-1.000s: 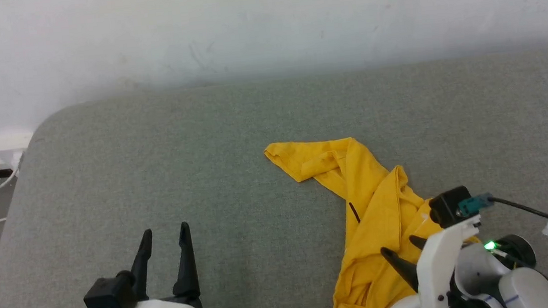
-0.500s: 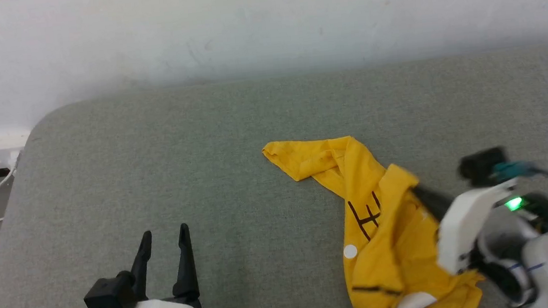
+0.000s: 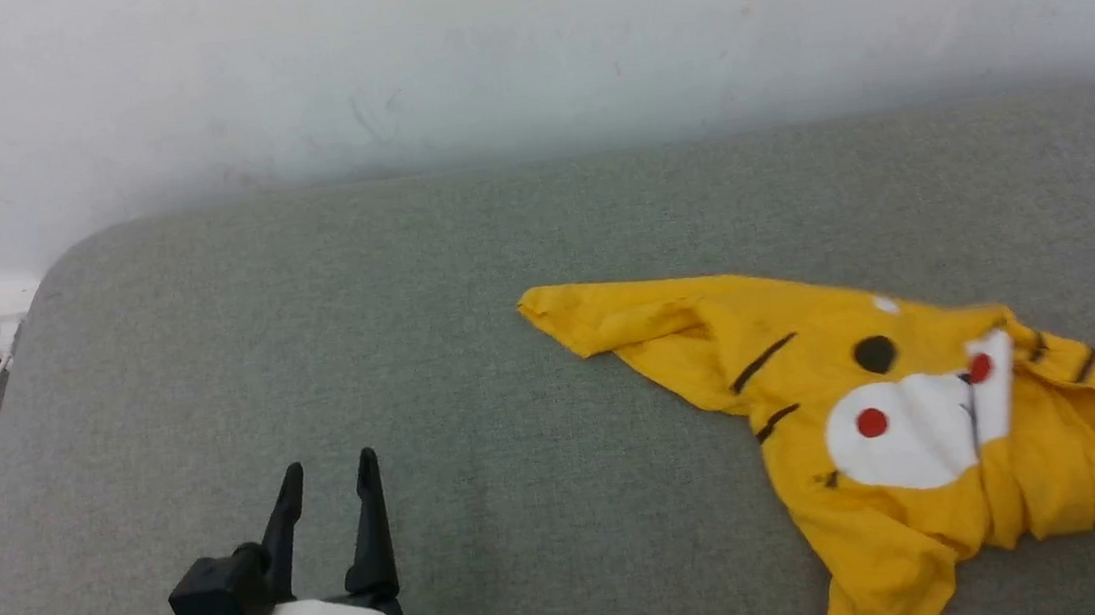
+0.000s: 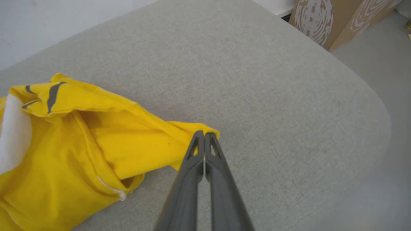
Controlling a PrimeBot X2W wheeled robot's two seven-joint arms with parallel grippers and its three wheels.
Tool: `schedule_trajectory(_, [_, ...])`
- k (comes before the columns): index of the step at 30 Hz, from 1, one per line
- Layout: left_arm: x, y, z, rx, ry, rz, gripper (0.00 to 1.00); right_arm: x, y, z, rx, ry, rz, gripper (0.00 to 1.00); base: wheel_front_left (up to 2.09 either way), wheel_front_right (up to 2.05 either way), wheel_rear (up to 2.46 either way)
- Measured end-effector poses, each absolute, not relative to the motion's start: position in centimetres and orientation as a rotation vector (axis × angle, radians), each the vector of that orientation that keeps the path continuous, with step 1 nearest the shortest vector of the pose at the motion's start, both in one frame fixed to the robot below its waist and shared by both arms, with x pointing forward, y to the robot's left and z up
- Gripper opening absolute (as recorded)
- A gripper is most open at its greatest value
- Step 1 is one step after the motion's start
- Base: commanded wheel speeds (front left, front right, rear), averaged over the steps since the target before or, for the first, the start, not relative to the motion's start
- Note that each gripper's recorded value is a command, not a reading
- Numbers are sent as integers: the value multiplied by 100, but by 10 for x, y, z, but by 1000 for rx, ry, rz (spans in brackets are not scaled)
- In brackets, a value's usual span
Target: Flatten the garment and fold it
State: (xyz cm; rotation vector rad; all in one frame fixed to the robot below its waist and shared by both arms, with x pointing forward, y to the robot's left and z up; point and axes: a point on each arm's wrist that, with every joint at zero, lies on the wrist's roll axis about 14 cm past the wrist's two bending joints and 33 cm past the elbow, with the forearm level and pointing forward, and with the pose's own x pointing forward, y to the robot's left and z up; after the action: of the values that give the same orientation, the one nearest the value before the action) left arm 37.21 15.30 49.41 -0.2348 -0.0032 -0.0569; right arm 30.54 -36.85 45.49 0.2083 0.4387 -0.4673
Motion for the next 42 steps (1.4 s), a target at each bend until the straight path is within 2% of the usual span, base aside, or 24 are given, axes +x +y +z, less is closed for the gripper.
schedule_trajectory(4, [372,155,492,-234,2,-52,100,266,-379,407,261,557,-572,0,0,0,0])
schedule_trajectory(5, [373,155,491,-233,3,-51,100,262,-377,398,273,579,-579,43,0,0,0])
schedule_trajectory(6, [373,155,491,-233,4,-51,100,259,-374,390,282,598,-579,100,0,0,0])
schedule_trajectory(9, [374,155,490,-232,8,-46,100,268,-370,391,281,535,-576,100,0,0,0])
schedule_trajectory(15, [372,158,494,-225,-2,-43,100,303,-376,455,174,186,-555,100,0,0,0])
schedule_trajectory(20, [368,166,496,-212,0,-22,100,326,-340,494,87,38,-408,100,0,0,0])
schedule_trajectory(26, [365,168,497,-192,22,-20,100,333,-266,520,40,-34,-178,100,0,0,0])
schedule_trajectory(31, [379,154,501,-172,47,-74,100,320,-221,530,43,-39,-56,100,0,0,0])
schedule_trajectory(35, [407,123,515,-157,46,-178,100,314,-205,539,54,-47,-15,100,0,0,0])
schedule_trajectory(42, [474,52,534,-90,104,-393,100,324,-187,547,74,-51,35,100,0,0,0])
